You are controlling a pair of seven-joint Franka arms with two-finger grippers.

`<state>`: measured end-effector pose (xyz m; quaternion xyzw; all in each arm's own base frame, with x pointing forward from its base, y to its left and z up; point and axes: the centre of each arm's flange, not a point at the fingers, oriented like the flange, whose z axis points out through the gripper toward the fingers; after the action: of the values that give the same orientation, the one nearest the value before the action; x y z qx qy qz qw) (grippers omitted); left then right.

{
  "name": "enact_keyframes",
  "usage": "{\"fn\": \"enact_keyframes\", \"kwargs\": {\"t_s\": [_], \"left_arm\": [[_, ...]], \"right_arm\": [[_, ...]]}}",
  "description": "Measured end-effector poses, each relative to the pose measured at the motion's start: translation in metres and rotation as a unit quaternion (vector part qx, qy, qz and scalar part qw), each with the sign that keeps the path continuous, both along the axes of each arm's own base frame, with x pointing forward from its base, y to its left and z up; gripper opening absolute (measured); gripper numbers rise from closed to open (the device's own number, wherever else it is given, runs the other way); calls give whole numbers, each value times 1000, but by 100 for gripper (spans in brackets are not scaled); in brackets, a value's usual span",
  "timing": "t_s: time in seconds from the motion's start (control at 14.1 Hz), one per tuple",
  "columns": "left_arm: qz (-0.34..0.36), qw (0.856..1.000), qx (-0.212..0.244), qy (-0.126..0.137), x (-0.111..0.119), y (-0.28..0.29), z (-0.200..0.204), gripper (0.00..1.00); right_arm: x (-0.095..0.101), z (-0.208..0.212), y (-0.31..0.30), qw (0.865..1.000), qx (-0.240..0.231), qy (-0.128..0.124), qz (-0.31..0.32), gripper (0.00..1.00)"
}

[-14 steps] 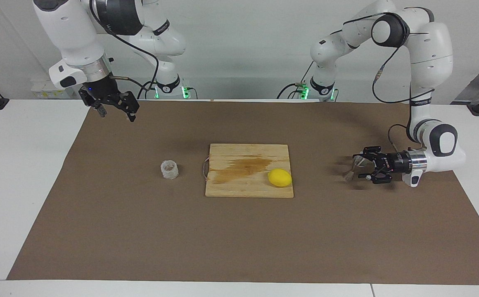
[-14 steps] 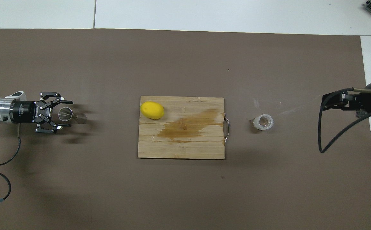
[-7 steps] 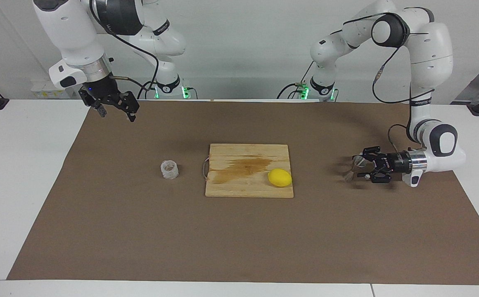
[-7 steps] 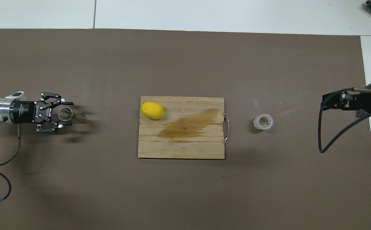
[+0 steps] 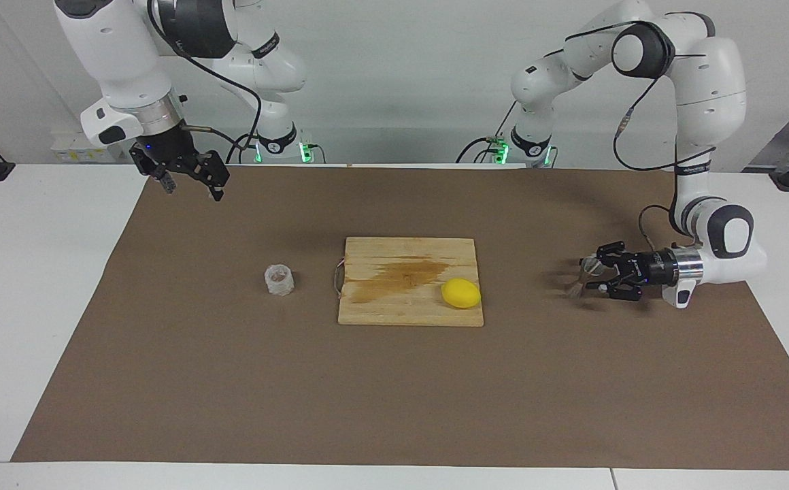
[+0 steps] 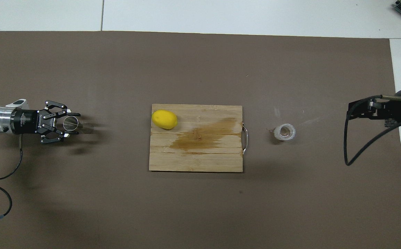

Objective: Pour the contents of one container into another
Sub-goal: 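Close the left gripper around the steel cup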

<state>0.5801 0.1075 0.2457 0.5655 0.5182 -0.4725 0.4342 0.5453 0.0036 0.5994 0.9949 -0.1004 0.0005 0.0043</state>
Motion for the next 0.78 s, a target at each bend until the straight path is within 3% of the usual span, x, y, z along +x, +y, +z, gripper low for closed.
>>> {"fn": "enact_keyframes", "kwargs": {"t_s": [0.28, 0.78], "left_arm": [[-3, 1000, -4, -4, -1, -1, 0, 55], [-4, 1000, -6, -4, -2, -1, -3, 56]], "right_arm": [[0, 0, 0, 1000, 0, 0, 0, 100], [0, 0, 0, 1000, 0, 0, 0, 100]]}}
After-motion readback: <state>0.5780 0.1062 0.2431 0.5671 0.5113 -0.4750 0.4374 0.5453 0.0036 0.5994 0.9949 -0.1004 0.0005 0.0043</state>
